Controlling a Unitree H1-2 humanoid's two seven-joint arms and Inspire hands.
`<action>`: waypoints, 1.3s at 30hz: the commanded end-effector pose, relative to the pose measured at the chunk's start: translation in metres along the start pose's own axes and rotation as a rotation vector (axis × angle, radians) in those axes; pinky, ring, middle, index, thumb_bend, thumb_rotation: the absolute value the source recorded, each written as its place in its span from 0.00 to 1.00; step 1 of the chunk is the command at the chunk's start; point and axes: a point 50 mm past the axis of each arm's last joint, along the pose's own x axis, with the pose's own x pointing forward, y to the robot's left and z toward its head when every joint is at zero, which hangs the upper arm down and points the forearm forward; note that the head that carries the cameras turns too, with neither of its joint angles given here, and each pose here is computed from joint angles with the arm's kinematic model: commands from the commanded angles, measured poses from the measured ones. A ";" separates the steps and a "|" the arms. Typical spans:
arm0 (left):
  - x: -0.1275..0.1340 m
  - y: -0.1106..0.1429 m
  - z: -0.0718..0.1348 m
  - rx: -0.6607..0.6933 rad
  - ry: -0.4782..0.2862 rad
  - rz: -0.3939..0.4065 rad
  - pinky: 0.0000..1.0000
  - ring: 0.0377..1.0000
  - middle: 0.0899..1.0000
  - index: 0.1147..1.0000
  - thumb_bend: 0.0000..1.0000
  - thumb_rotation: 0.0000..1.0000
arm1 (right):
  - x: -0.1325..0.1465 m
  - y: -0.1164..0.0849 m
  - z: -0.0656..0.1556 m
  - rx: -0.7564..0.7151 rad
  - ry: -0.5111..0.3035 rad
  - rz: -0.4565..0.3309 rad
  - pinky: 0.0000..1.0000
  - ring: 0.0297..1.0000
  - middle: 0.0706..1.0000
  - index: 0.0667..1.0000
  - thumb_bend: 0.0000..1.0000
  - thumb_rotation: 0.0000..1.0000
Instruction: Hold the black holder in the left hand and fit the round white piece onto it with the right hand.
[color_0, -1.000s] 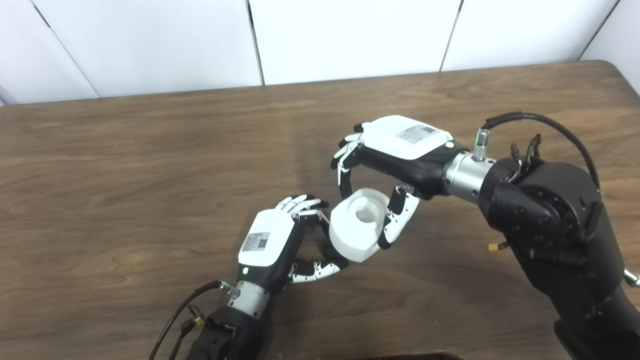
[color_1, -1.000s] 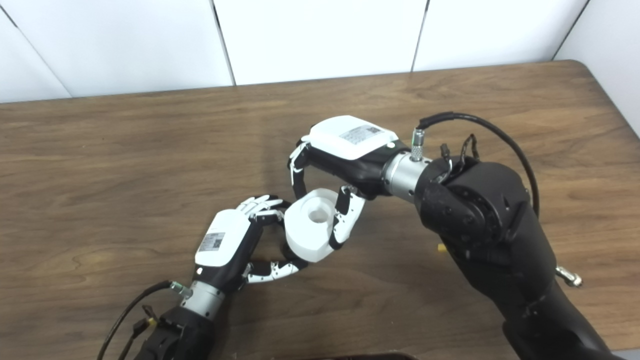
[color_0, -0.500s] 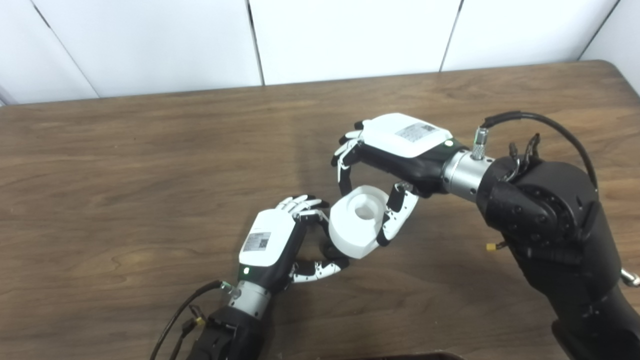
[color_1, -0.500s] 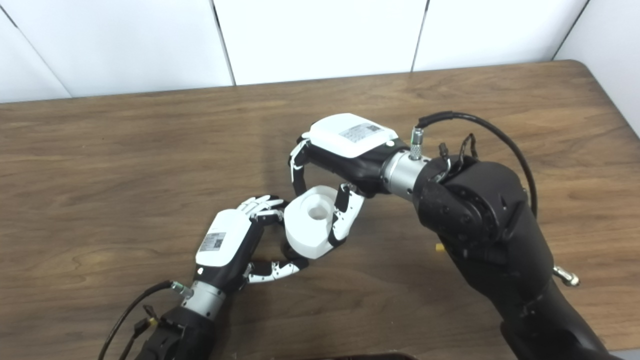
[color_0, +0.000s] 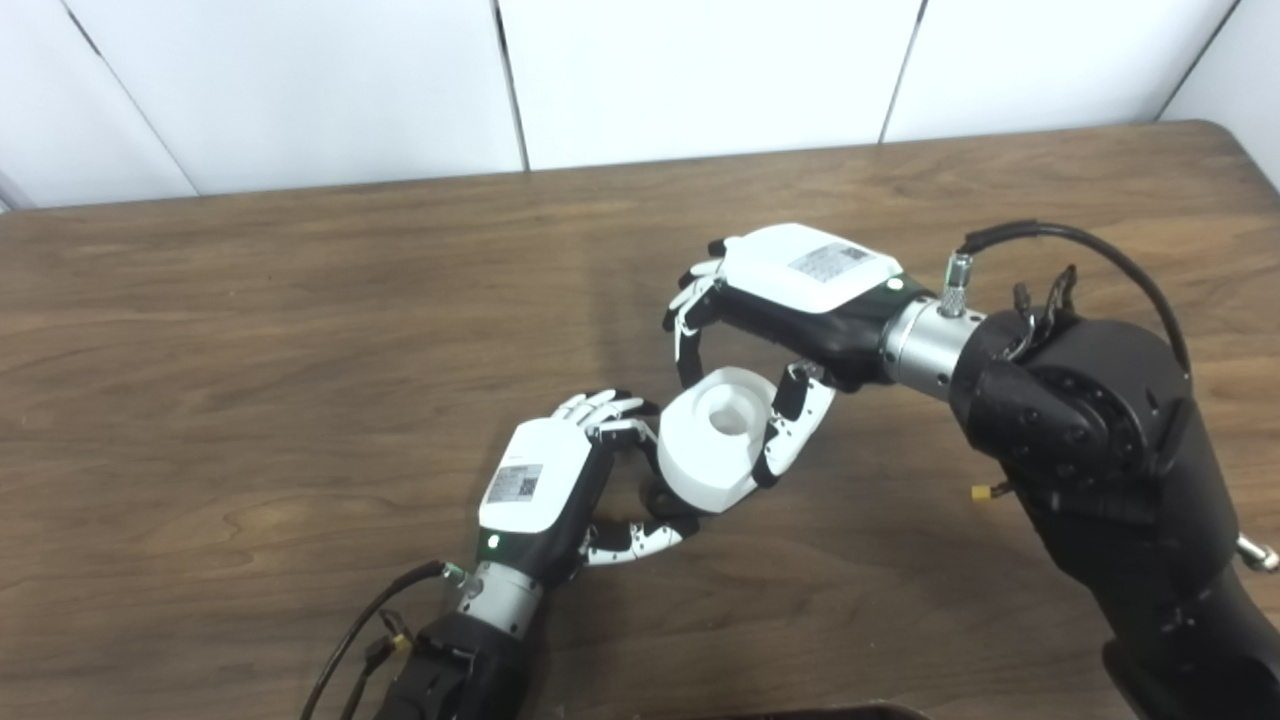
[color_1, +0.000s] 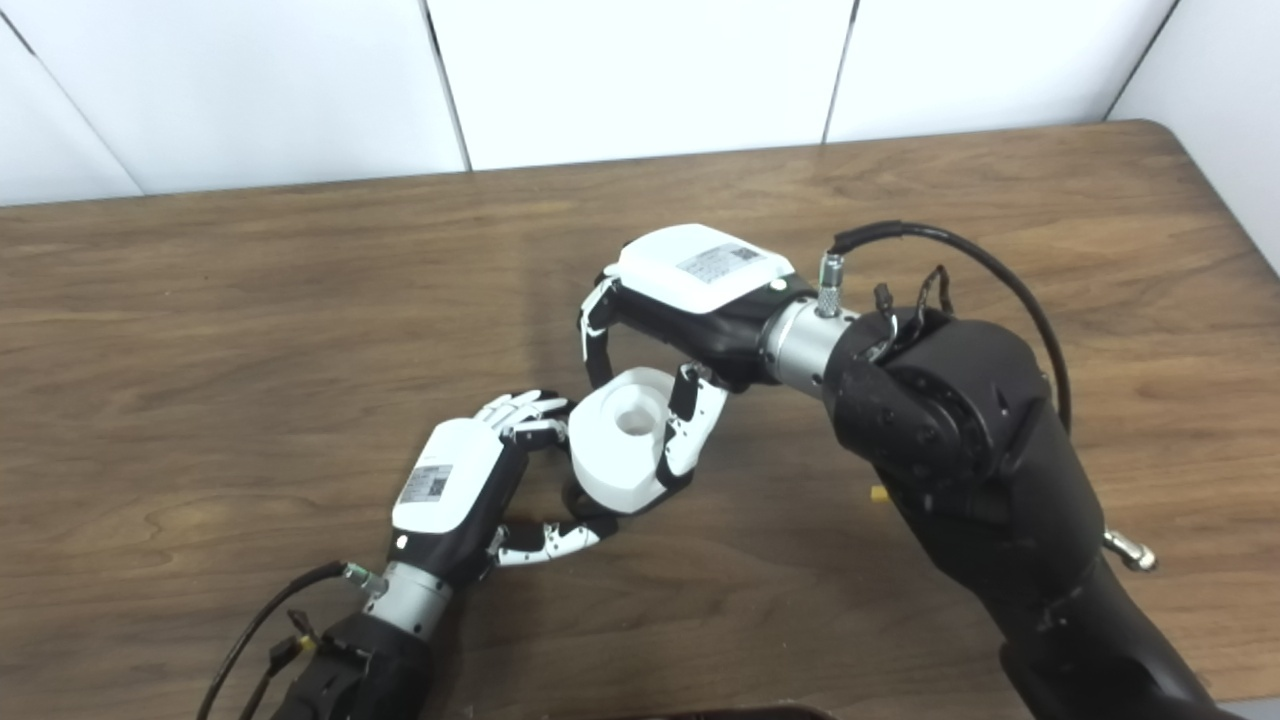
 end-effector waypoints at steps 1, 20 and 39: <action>0.000 -0.009 0.001 0.017 0.009 -0.052 0.88 0.87 0.79 0.42 0.52 0.05 | -0.001 -0.010 0.003 -0.017 -0.013 -0.065 1.00 0.91 0.79 0.45 0.52 0.14; 0.001 -0.007 0.003 0.013 0.014 -0.047 0.89 0.87 0.79 0.42 0.52 0.05 | 0.005 -0.009 0.008 -0.014 -0.015 -0.062 1.00 0.91 0.79 0.45 0.52 0.14; 0.002 -0.003 0.002 0.013 0.015 -0.044 0.89 0.87 0.79 0.42 0.52 0.05 | 0.003 -0.009 -0.001 -0.051 0.016 -0.006 1.00 0.90 0.79 0.45 0.52 0.14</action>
